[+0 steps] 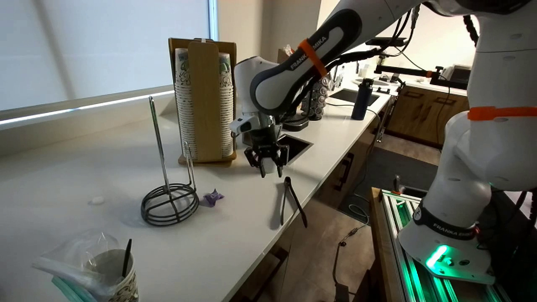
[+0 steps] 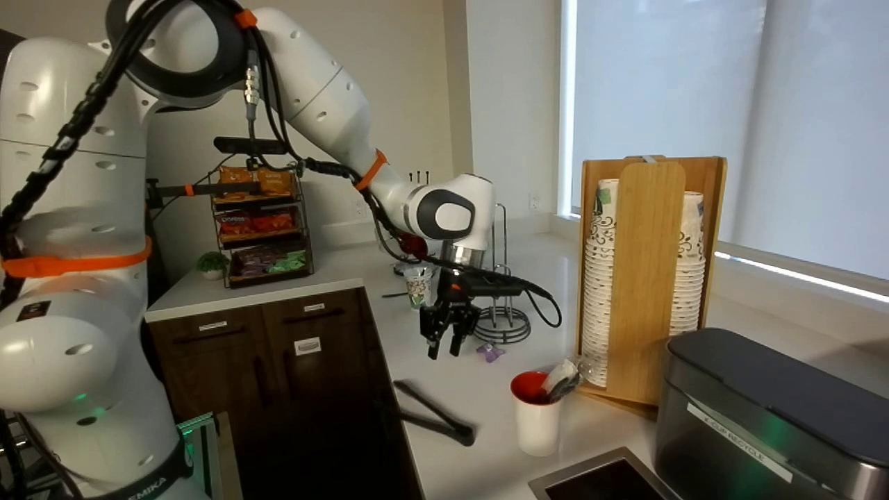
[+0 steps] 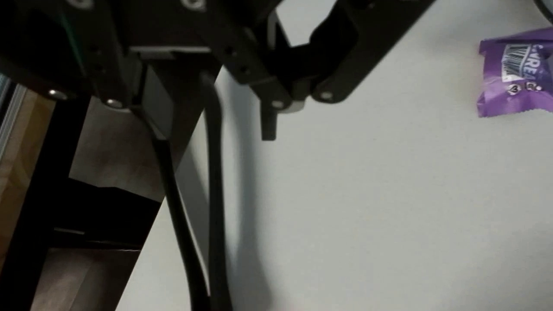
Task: Remove the tongs from the cup
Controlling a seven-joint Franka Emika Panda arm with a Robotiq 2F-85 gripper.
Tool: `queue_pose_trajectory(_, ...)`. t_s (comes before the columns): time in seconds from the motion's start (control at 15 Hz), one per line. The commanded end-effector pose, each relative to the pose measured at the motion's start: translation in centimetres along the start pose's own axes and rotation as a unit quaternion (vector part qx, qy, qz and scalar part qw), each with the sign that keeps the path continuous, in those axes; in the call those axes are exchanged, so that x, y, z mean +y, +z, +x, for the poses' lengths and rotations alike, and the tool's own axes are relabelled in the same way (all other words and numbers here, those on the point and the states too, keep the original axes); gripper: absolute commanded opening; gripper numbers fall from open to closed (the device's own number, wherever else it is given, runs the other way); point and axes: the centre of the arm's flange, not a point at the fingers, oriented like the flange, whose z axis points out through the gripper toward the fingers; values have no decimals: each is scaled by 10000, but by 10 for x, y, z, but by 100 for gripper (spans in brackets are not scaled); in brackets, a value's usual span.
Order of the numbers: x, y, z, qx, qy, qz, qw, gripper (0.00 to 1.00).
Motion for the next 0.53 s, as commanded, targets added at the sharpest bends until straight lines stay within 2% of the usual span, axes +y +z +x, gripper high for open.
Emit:
queue_pose_trajectory(0.0, 4, -25, 2, -46, 331, -710, 9969, 90)
queue_pose_trajectory(0.07, 0, -38, 4, 52, 435, -1016, 9939, 97)
queue_pose_trajectory(0.13, -4, -48, 6, 124, 522, -1279, 9903, 100)
queue_pose_trajectory(0.33, -10, -76, 6, 197, 881, -2062, 9743, 100)
queue_pose_trajectory(0.47, -12, -87, -4, 211, 1391, -2379, 9610, 100)
